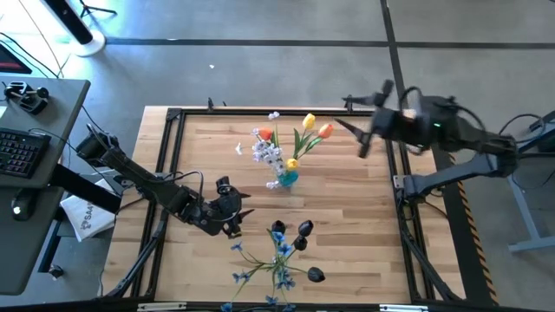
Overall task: Sort flowers into vase by color
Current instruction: Put the orange tulip into the blue vase
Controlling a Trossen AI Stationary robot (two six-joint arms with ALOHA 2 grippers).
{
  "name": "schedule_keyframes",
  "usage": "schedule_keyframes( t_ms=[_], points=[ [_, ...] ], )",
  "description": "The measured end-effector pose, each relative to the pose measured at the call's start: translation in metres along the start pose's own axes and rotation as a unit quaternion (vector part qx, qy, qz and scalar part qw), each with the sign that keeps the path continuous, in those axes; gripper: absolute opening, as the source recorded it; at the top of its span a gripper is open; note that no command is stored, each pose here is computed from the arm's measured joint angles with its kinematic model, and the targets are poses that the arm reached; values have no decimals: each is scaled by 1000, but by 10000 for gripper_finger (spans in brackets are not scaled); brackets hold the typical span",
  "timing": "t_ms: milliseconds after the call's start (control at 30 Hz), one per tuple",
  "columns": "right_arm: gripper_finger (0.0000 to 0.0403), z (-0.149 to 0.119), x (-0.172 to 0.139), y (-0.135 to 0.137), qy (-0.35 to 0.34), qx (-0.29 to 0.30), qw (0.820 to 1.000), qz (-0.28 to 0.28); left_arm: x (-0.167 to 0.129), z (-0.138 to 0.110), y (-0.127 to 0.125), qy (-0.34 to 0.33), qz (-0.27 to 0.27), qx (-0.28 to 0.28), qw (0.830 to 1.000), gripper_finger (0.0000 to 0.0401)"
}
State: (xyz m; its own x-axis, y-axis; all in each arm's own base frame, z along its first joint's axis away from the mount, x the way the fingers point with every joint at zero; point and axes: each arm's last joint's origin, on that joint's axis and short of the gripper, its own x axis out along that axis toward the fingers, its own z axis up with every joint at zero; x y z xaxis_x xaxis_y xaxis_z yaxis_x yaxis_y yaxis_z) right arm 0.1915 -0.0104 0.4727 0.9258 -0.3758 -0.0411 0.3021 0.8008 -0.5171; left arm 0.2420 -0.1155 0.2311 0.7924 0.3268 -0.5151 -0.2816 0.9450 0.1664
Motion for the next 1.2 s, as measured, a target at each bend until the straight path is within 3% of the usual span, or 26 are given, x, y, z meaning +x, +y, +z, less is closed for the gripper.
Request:
schedule_keyframes(
  t_ms=[133, 300, 433, 600, 700, 1033, 1200],
  points=[
    [224, -12, -27, 10, 31, 78, 994, 69, -4, 2, 3, -23, 37, -3, 999, 197],
    [206, -68, -28, 53, 119, 148, 975, 113, -15, 7, 7, -59, 85, -14, 995, 197],
    [190, -126, -10, 97, 151, 248, 957, 28, -23, 8, 14, -63, 97, -39, 993, 197],
    [181, -174, 20, 131, 94, 298, 949, -23, -22, 11, 24, -63, 110, -63, 990, 197],
    [180, -180, 33, 129, 43, 328, 942, -63, -20, 12, 27, -59, 111, -68, 990, 197],
    [178, -161, 69, 114, 2, 318, 947, -37, -13, 13, 32, -40, 99, -69, 992, 197],
    [129, -147, 76, 111, -15, 321, 947, -8, -13, 12, 32, -36, 91, -68, 993, 197]
  ],
)
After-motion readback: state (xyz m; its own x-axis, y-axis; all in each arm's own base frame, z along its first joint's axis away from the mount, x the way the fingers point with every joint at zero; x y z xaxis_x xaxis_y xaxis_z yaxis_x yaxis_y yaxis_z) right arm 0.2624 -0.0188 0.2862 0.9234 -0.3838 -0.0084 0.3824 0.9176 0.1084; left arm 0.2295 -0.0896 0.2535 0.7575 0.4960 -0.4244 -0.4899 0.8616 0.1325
